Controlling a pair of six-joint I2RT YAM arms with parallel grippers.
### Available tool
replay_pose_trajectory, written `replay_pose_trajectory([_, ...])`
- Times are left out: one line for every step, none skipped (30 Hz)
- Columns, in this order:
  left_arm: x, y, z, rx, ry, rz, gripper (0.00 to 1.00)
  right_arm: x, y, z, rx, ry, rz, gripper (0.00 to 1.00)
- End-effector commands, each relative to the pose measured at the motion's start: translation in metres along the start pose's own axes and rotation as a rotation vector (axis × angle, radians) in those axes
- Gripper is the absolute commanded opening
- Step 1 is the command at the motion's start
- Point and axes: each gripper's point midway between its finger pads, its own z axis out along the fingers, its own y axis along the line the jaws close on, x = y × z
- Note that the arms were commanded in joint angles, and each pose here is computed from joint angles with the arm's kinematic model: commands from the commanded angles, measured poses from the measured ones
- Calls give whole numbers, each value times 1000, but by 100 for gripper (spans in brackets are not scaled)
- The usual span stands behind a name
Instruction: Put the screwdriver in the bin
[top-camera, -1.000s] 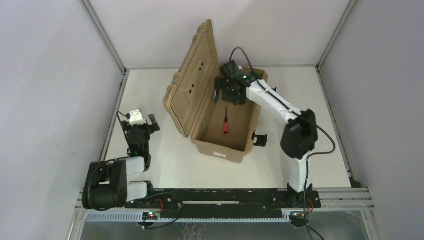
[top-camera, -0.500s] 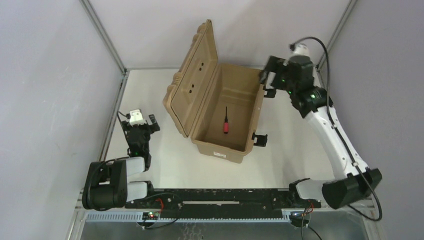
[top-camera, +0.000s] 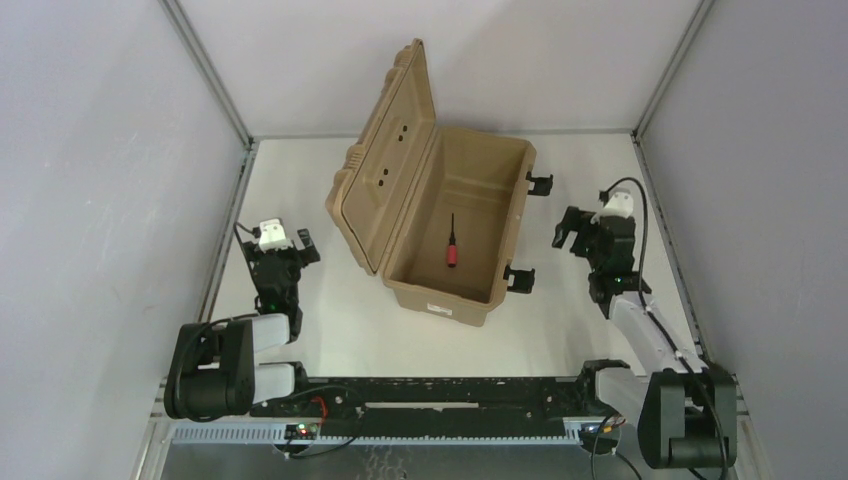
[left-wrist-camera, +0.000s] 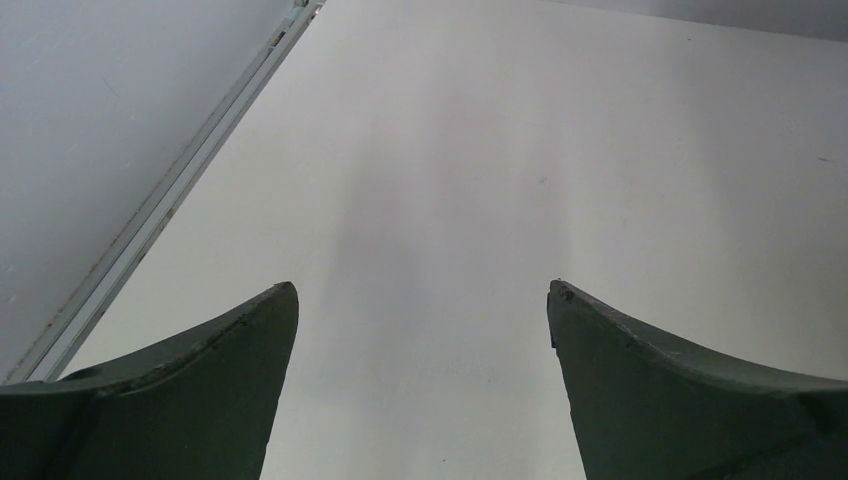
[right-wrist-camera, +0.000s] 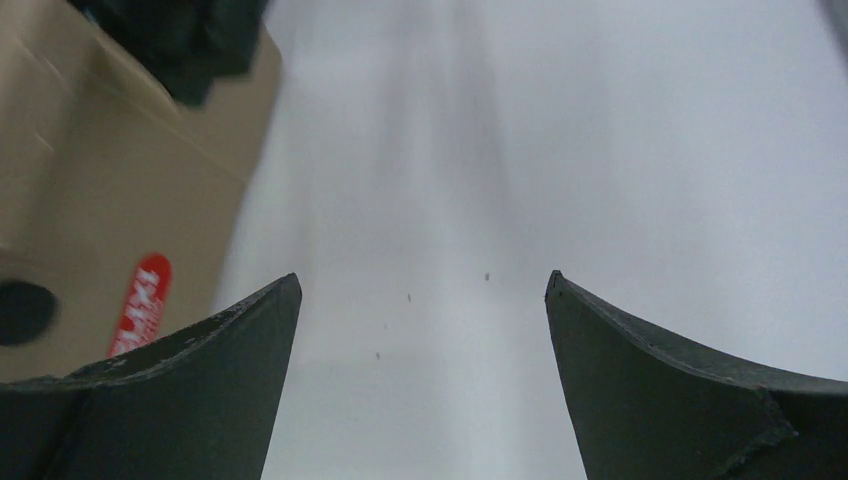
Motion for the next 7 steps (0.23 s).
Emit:
replay_pose_trajectory([-30, -1, 8, -6, -96, 2, 100, -2, 6, 11, -58, -105, -32, 100])
replay_pose_trajectory([-31, -1, 8, -6, -98, 1, 100, 2, 5, 12, -57, -101, -29, 100])
replay_pose_trajectory([-30, -1, 8, -7, -97, 2, 100, 3, 5, 13, -56, -99, -25, 100])
replay_pose_trajectory([-30, -1, 8, -7, -97, 1, 100, 4, 5, 14, -56, -98, -25, 100])
replay_pose_trajectory([-31, -1, 8, -6, -98, 1, 100, 3, 5, 14, -57, -103, -26, 100])
replay_pose_trajectory([-31, -1, 8, -7, -97, 1, 100, 1, 5, 13, -59, -110, -25, 100])
replay_pose_trajectory([-31, -1, 8, -6, -99, 1, 100, -2, 6, 13, -61, -120, -24, 100])
